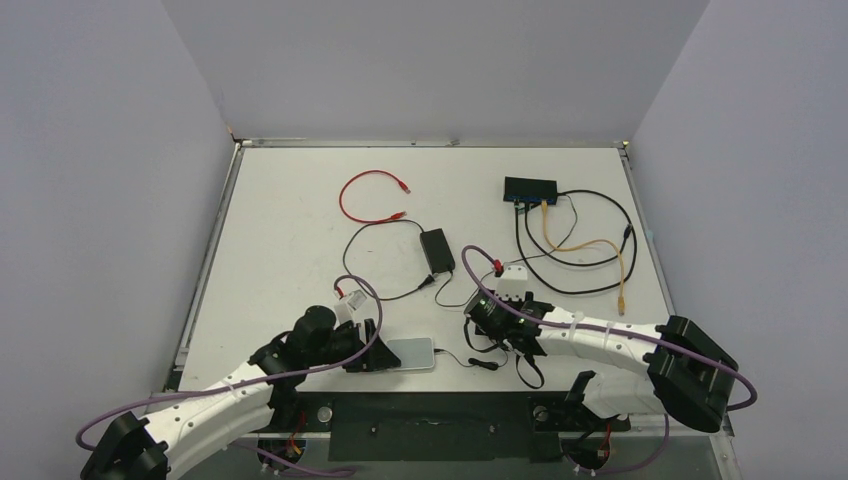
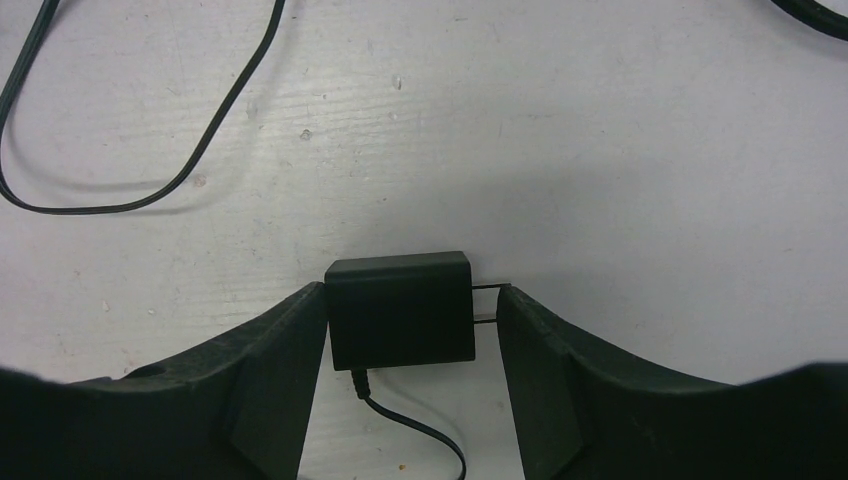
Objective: Insert the plug into the switch port
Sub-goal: Pick up the plug from the center of the board, then place the plug at the center of the board, then pick up the connector from the center of the board.
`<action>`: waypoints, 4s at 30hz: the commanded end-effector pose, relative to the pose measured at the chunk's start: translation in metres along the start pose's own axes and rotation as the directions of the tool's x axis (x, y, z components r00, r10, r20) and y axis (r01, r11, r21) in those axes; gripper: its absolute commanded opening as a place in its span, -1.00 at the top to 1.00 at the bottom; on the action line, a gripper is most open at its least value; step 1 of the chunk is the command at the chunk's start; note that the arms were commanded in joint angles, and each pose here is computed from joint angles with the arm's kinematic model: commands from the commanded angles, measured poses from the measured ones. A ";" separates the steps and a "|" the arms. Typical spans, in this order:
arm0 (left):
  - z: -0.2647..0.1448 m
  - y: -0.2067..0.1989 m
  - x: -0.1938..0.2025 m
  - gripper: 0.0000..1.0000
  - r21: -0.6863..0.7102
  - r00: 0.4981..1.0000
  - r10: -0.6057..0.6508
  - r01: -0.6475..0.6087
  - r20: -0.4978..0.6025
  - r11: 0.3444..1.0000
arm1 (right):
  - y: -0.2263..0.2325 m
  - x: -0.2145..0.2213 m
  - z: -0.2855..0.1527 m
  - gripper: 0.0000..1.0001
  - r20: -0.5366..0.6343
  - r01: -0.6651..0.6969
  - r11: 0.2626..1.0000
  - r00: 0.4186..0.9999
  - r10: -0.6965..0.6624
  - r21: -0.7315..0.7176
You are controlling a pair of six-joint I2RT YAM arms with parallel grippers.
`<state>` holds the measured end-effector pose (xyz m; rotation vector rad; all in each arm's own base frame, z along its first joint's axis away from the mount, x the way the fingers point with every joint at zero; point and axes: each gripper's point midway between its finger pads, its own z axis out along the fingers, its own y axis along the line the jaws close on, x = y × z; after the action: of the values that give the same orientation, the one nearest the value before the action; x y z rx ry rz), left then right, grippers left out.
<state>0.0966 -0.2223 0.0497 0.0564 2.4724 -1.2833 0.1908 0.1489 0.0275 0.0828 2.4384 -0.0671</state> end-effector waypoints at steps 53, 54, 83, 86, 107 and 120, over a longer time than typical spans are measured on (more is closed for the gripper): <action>-0.055 -0.026 -0.055 -0.20 0.034 0.922 -0.110 0.104 0.370 0.994 | 0.273 -0.150 -0.008 0.48 0.181 0.434 0.787 0.900 -0.396 -0.439; -0.056 -0.024 -0.055 -0.20 0.027 0.920 -0.110 0.108 0.375 0.994 | 0.277 -0.143 -0.001 0.46 0.164 0.440 0.781 0.896 -0.412 -0.443; -0.069 -0.016 -0.067 -0.37 -0.036 0.888 -0.087 0.115 0.451 0.993 | 0.259 -0.219 0.016 -0.45 0.294 0.427 0.853 0.892 -0.343 -0.300; -0.068 -0.015 -0.067 -0.44 -0.040 0.889 -0.084 0.114 0.450 0.993 | 0.256 -0.240 0.022 -0.47 0.312 0.395 0.874 0.899 -0.306 -0.283; -0.058 -0.017 -0.075 -0.50 -0.040 0.889 -0.057 0.085 0.454 0.996 | 0.283 -0.273 0.107 -0.35 0.208 0.261 0.834 0.962 -0.180 -0.487; -0.057 -0.018 -0.077 -0.50 -0.026 0.885 -0.067 0.090 0.462 0.996 | 0.308 -0.260 0.143 -0.32 0.105 0.142 0.783 0.990 -0.099 -0.606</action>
<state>0.1417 -0.1746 0.1009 -0.3368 2.1801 -1.0704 0.4901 0.4209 0.0575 -0.4193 2.3302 0.5310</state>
